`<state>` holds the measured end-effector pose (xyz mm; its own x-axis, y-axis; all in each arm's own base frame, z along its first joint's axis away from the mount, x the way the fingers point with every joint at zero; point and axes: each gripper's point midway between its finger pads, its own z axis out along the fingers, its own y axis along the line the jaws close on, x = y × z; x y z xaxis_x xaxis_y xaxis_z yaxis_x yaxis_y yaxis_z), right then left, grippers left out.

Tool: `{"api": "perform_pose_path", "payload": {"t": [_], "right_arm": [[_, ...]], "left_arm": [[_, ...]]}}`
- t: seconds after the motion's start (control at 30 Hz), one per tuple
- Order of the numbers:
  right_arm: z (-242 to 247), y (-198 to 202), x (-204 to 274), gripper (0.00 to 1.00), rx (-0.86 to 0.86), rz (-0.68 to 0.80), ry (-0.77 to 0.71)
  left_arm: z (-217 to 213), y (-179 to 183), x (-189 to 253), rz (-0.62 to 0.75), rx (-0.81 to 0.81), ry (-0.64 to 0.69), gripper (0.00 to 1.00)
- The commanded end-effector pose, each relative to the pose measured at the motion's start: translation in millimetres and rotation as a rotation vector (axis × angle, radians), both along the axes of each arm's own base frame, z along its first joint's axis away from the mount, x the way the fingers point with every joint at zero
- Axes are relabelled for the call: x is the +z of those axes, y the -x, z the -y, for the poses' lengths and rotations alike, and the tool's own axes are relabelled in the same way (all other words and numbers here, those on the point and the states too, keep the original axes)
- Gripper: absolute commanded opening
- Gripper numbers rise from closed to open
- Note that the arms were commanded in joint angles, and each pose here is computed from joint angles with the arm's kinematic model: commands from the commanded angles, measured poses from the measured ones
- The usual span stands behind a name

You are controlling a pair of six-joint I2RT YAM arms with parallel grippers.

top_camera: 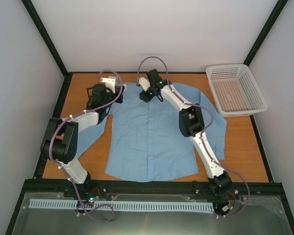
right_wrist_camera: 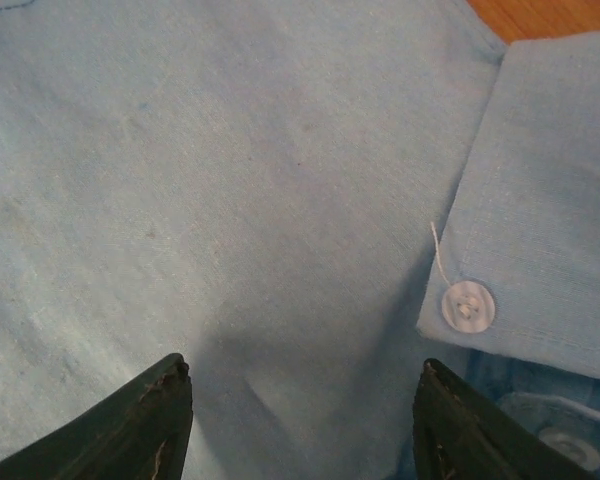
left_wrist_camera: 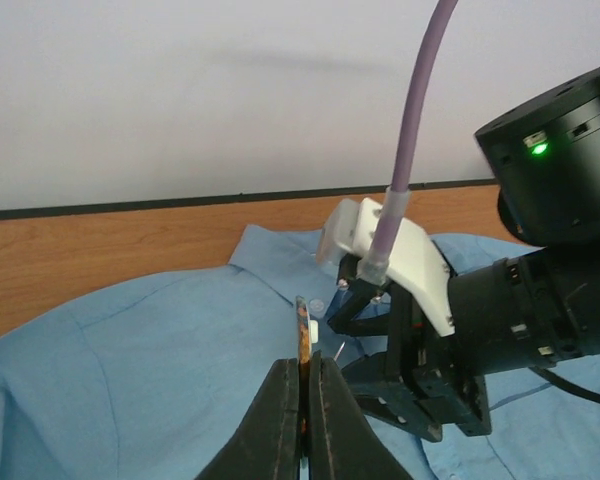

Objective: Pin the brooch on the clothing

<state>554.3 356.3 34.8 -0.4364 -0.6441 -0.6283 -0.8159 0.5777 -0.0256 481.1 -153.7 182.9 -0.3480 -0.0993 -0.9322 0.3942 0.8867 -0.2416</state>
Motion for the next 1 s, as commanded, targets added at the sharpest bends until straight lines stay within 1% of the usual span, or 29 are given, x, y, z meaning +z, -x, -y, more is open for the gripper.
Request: {"api": "perform_pose_path", "payload": {"t": [0.0, 0.07, 0.1, 0.17, 0.27, 0.33, 0.37, 0.43, 0.47, 0.73, 0.8, 0.87, 0.9, 0.93, 0.97], "right_arm": [[-2, 3, -26, 0.59, -0.018, -0.03, 0.033], [-1, 7, -40, 0.56, -0.021, -0.048, 0.067], [1, 10, -47, 0.51, -0.022, -0.061, 0.082], [3, 14, -57, 0.37, -0.028, -0.088, 0.095], [5, 16, -60, 0.24, -0.036, -0.109, 0.093], [5, 15, -58, 0.12, -0.039, -0.108, 0.089], [4, 14, -55, 0.1, -0.037, -0.104, 0.081], [0, 10, -44, 0.07, -0.033, -0.083, 0.055], [-2, 7, -34, 0.04, -0.03, -0.066, 0.039], [-17, -6, 44, 0.03, -0.004, 0.058, -0.078], [-18, -3, 59, 0.03, 0.022, 0.08, -0.085], [-16, 3, 61, 0.03, 0.053, 0.083, -0.064], [-13, 7, 57, 0.09, 0.064, 0.072, -0.046], [-9, 7, 51, 0.19, 0.051, 0.06, -0.024], [-7, 9, 44, 0.24, 0.046, 0.043, -0.011]], "left_arm": [[-2, 4, 30, 0.071, -0.01, 0.032, 0.01], [-2, 5, 32, 0.074, -0.009, 0.034, 0.01], [-3, 5, 32, 0.074, -0.009, 0.034, 0.01], [-3, 7, 33, 0.075, -0.009, 0.035, 0.01], [-3, 9, 34, 0.075, -0.01, 0.035, 0.01], [-4, 10, 33, 0.073, -0.008, 0.033, 0.01], [-4, 10, 31, 0.07, -0.006, 0.031, 0.01], [-5, 9, 28, 0.066, -0.003, 0.024, 0.01], [-4, 8, 25, 0.062, -0.003, 0.021, 0.01], [-6, -7, 14, 0.055, 0.011, -0.016, 0.01], [-6, -7, 15, 0.057, 0.011, -0.015, 0.01], [-7, -6, 15, 0.055, 0.013, -0.013, 0.01], [-7, -5, 15, 0.056, 0.014, -0.013, 0.01], [-7, -4, 14, 0.054, 0.015, -0.013, 0.01], [-8, -2, 14, 0.05, 0.018, -0.011, 0.01]]}}
